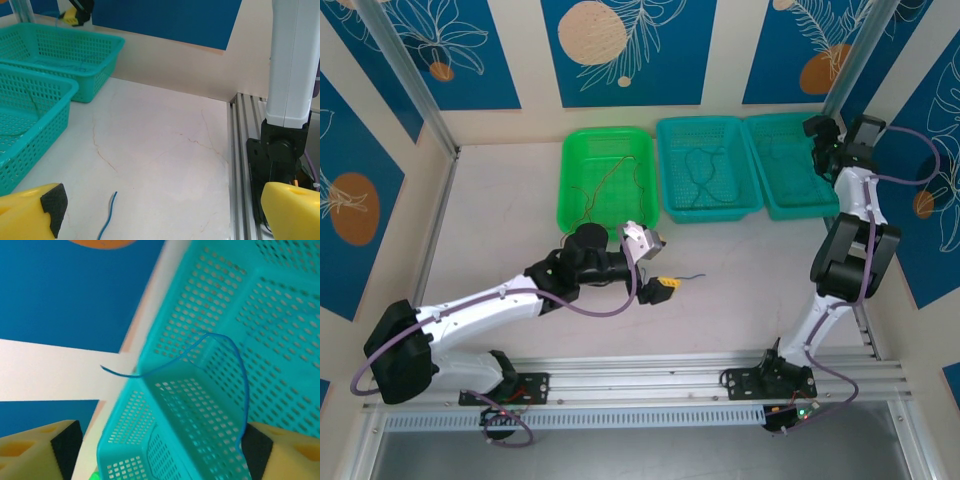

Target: Untangle the cables

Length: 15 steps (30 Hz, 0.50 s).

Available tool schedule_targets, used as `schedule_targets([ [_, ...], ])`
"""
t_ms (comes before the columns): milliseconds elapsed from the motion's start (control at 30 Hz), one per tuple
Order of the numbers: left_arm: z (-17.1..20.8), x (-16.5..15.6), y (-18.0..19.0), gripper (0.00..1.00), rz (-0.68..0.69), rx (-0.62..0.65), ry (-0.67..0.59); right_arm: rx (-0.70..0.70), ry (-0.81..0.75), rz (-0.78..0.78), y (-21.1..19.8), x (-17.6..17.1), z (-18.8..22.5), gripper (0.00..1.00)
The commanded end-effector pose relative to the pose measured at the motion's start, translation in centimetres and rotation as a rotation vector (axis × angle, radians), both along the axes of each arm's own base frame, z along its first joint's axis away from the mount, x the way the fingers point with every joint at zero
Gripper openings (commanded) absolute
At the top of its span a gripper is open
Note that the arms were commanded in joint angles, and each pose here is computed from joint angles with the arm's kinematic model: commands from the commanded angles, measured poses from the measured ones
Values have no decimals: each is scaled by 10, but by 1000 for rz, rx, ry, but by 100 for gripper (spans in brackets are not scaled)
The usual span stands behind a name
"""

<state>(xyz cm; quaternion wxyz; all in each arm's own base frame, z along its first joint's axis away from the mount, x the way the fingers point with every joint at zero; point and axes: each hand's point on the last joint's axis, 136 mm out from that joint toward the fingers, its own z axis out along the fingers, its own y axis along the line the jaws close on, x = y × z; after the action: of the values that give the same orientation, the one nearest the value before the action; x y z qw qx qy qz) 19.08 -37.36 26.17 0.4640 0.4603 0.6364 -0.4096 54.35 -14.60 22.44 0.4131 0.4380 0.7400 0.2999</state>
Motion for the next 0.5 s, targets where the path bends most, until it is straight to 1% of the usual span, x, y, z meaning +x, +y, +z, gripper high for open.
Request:
schedule_targets([
  [0,10,-2,-5,100,-6,-34,-14,-19,25,59,20,-24,12,90],
  [100,9,-2,-8,100,-16,-29,-12,-49,10,75,30,-45,22,92],
  [233,12,-1,-14,100,-33,-25,-21,-59,14,84,39,-70,17,93],
  [300,13,0,-17,100,-34,-29,-20,-136,39,80,38,-74,11,96],
  [333,13,0,-18,99,-38,-30,-17,-175,84,57,31,-74,3,98],
  [400,15,0,-20,99,-48,-36,-15,-148,178,46,22,-77,-11,97],
  [467,15,-1,-21,99,-54,-31,-11,-103,172,100,35,-75,-13,93],
])
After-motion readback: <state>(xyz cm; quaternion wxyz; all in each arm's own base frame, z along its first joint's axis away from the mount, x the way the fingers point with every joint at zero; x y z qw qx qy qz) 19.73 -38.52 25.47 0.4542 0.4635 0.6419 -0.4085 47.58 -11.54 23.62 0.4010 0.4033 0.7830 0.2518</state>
